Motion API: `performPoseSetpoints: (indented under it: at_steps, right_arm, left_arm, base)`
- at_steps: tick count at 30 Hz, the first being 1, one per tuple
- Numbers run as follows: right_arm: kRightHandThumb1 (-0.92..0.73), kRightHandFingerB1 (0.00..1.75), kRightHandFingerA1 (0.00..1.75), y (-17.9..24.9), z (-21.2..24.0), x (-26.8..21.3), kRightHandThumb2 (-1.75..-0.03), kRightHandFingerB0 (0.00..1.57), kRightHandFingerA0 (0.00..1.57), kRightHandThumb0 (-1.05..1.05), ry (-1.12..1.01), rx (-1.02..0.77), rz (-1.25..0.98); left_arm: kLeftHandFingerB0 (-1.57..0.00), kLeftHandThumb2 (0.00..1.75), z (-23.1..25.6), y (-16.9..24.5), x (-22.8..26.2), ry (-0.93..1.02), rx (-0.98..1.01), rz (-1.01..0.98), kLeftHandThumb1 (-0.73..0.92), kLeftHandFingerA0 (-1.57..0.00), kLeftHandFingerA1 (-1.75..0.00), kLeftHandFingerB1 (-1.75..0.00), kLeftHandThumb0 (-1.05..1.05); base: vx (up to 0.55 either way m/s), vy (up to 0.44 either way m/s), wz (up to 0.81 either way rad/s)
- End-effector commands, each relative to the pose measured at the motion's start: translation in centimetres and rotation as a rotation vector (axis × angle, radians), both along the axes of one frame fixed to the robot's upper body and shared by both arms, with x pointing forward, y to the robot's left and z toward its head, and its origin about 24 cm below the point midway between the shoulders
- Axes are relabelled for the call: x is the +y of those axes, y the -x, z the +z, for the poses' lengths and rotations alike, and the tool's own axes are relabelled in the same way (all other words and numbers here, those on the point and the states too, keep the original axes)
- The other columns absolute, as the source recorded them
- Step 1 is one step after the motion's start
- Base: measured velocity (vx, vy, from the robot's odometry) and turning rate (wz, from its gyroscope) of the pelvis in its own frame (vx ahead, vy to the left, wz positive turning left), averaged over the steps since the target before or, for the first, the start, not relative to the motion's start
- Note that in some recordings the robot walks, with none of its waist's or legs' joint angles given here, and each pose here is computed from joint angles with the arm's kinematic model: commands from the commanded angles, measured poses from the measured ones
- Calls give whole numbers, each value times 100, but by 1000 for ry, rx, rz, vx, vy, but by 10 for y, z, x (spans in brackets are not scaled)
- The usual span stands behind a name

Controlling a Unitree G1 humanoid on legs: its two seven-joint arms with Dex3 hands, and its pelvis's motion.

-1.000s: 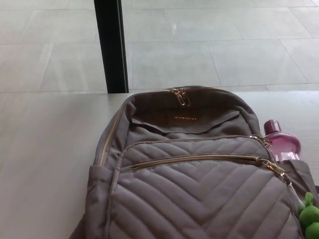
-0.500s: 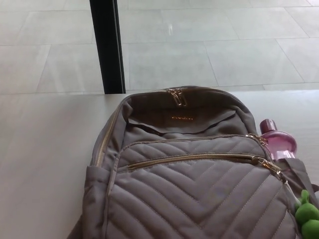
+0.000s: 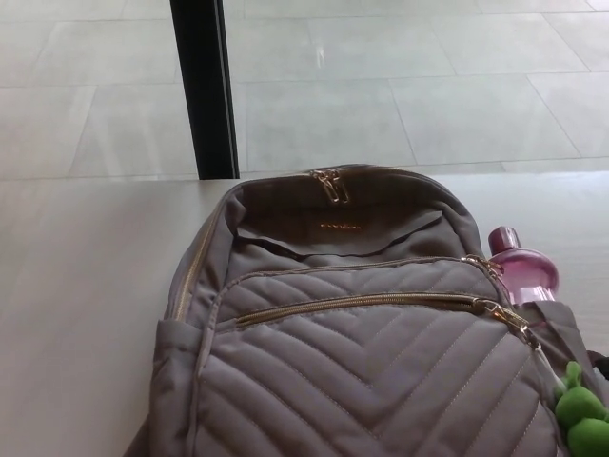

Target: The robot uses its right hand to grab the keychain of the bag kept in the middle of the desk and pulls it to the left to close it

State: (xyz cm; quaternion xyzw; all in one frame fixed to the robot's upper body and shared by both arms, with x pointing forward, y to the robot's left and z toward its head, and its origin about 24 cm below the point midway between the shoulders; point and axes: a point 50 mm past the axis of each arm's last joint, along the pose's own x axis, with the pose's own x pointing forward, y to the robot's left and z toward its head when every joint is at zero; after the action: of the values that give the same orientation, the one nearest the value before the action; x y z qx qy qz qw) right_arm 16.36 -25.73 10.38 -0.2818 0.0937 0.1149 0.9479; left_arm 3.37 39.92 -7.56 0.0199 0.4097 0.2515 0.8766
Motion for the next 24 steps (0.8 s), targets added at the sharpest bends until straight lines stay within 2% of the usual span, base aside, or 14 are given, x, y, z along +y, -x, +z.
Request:
performPoseSetpoints:
  at_steps: [1, 2, 3, 4, 8, 9, 10, 12, 13, 15, 16, 17, 24]
  right_arm:
    - [-64, 33, 62, 1, 4, 11, -60, 30, 71, -61, 45, -17, 83]
    - [-53, 45, 70, 2, 5, 11, -86, 24, 69, -69, 53, -19, 83]
    - [-65, 32, 64, 2, 5, 11, -60, 28, 71, -63, 68, -19, 91]
    - [-55, 45, 69, 2, 4, 11, -87, 23, 69, -72, 84, -17, 97]
    - [-54, 46, 66, 5, 5, 11, -90, 23, 67, -70, 194, -17, 123]
    - [-58, 44, 67, 6, 6, 11, -91, 24, 71, -78, 244, -20, 131]
    - [-68, 31, 59, 6, 8, 12, -61, 30, 75, -68, 291, -25, 146]
    - [-68, 31, 67, 6, 11, 14, -61, 31, 75, -70, 377, -37, 161]
    - [-53, 45, 77, 6, 15, 16, -89, 23, 74, -71, 434, -43, 184]
    - [-53, 45, 79, 6, 18, 18, -88, 23, 79, -71, 488, -56, 199]
    - [-65, 32, 82, 6, 20, 19, -60, 31, 85, -67, 498, -62, 204]
    - [-52, 45, 87, 6, 22, 21, -86, 24, 87, -69, 518, -69, 213]
    - [-52, 44, 89, 5, 34, 33, -87, 21, 90, -70, 620, -97, 282]
  left_arm:
    - [-50, 61, 5, 1, 1, -7, -39, -61, 69, -65, -48, -40, -67]
    - [-50, 61, 5, 2, 2, 2, -43, -34, 68, -66, -49, -41, -66]
    - [-51, 61, 4, 3, 2, 4, -41, -20, 68, -67, -50, -41, -65]
    - [-48, 61, 4, 5, 2, 3, -33, -2, 69, -65, -49, -40, -65]
    - [-48, 61, 4, 13, 6, -2, -9, 59, 68, -65, -47, -39, -65]
    - [-47, 62, 4, 14, 6, -1, -8, 57, 68, -63, -47, -39, -65]
    - [-49, 61, 5, 15, 6, -3, -9, 53, 68, -65, -47, -39, -66]
    - [-48, 61, 5, 16, 6, 2, -9, 41, 68, -63, -45, -38, -66]
    - [-49, 61, 4, 15, 6, -1, -3, 37, 68, -64, -46, -39, -67]
    - [-48, 62, 4, 15, 5, 0, -4, 27, 69, -64, -46, -39, -66]
    - [-48, 62, 4, 15, 5, 4, -7, 33, 69, -64, -46, -39, -65]
    - [-48, 62, 4, 14, 5, 3, -9, 31, 70, -65, -46, -39, -66]
    - [-48, 62, 4, 16, 5, 0, -5, 35, 71, -66, -46, -39, -66]
  base:
    - [0, 0, 0]
    - [0, 0, 0]
    - [0, 0, 0]
    - [0, 0, 0]
    - [0, 0, 0]
    - [0, 0, 0]
    - [0, 0, 0]
    - [0, 0, 0]
    - [0, 0, 0]
    - [0, 0, 0]
    - [0, 0, 0]
    - [0, 0, 0]
    - [0, 0, 0]
